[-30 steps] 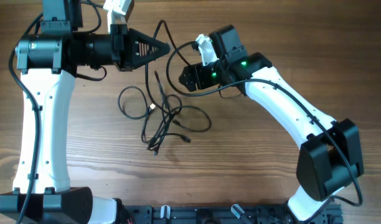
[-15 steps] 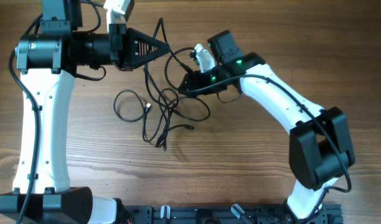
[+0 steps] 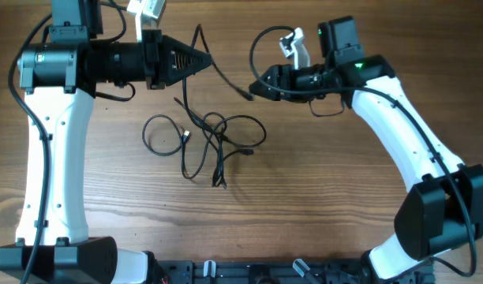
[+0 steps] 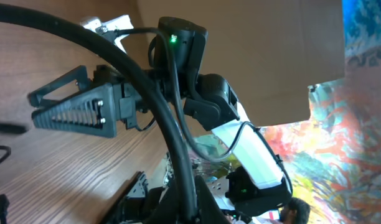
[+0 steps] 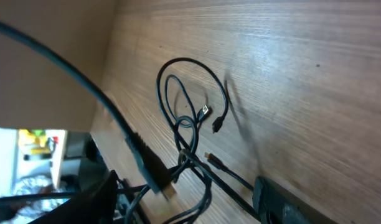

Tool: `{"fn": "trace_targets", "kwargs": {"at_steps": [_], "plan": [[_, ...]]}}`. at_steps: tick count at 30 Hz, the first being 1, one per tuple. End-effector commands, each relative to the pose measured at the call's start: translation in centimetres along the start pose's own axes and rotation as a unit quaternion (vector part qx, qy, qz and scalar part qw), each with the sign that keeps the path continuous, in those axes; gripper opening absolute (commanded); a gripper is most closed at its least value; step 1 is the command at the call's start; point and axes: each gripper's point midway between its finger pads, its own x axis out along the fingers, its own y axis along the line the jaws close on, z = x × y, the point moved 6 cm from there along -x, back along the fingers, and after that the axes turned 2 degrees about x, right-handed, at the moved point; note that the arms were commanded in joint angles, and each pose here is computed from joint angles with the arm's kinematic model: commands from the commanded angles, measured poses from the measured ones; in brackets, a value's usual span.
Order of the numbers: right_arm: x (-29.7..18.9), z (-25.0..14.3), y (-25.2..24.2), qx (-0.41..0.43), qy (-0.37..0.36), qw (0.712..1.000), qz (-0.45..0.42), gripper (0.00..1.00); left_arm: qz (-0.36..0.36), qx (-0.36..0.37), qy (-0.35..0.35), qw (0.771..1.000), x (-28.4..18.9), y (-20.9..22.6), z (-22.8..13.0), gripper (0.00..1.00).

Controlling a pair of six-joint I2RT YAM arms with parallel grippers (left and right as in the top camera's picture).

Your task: Untangle cables

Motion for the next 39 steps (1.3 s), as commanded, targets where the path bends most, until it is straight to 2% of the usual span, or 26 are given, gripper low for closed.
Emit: {"fn": "trace_targets", "kwargs": {"at_steps": [1, 13, 18, 28, 39], "plan": [[0.8, 0.2, -0.6, -0.065, 0.002, 0.998, -0.005, 0.76, -0.014, 0.030, 0.006, 0.999, 0.2, -1.1, -0.4, 0.04], [4.1, -0.8, -2.2, -0.125, 0.043, 0.991, 0.000, 0.75, -0.144, 0.031, 0.062, 0.987, 1.2, -4.4, -1.9, 0.04], [4.7, -1.0, -2.4, -0.096, 0.049, 0.994, 0.004, 0.75, -0.144, 0.032, 0.063, 0.987, 1.2, -4.4, -1.9, 0.04], [7.3, -3.5, 0.8, -0.043, 0.100, 0.994, 0.032, 0.74, -0.138, 0.039, 0.060, 0.988, 1.3, -4.3, -1.8, 0.04], [10.2, -5.1, 0.9, -0.085, 0.098, 0.986, -0.101, 0.61, -0.138, 0.031, 0.061, 0.988, 1.3, -4.3, -1.9, 0.04]]}}
